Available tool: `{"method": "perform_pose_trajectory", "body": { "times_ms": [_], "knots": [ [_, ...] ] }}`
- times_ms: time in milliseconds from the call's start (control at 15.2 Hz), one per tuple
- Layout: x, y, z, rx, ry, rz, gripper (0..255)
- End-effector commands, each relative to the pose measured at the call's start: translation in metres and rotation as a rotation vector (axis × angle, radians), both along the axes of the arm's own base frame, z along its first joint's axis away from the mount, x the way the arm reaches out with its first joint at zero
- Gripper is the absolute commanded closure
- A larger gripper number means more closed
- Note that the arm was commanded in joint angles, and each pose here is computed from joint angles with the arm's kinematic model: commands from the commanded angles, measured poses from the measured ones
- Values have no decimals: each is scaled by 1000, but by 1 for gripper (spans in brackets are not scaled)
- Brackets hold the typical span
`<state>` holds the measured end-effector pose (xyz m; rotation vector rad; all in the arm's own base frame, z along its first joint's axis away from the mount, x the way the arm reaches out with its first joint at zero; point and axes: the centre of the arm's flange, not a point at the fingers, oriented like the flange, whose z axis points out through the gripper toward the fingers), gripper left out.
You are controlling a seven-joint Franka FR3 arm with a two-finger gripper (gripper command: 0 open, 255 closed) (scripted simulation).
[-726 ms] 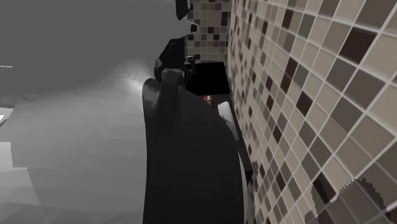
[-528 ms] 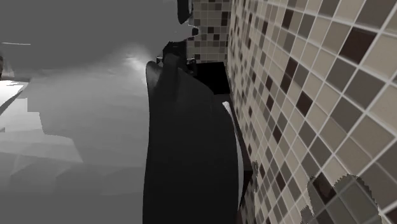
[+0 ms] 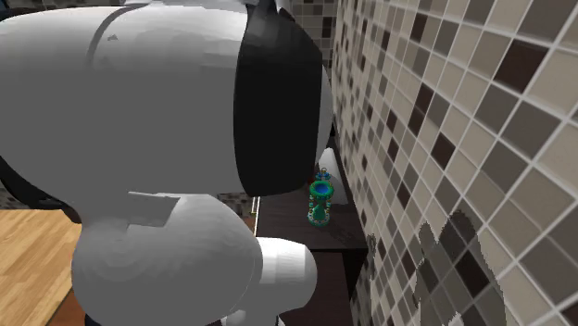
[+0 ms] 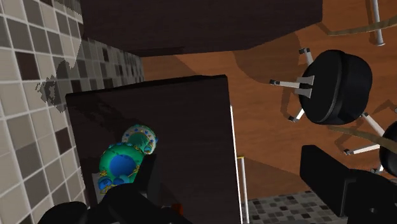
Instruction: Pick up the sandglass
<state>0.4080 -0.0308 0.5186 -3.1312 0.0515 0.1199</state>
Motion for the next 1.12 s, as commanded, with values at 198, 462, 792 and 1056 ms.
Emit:
{"method": "perform_pose_trajectory", "body": {
  "times_ms": [198,462,792,1056],
  "knots": [
    [47,-24,-49,-34,58,-56,0],
    [80,-47,-89,-60,104,-101,0],
    [117,-80,-139,-93,162,-158,0],
    [143,-108,-180,-119,208,-203,0]
  ]
}}
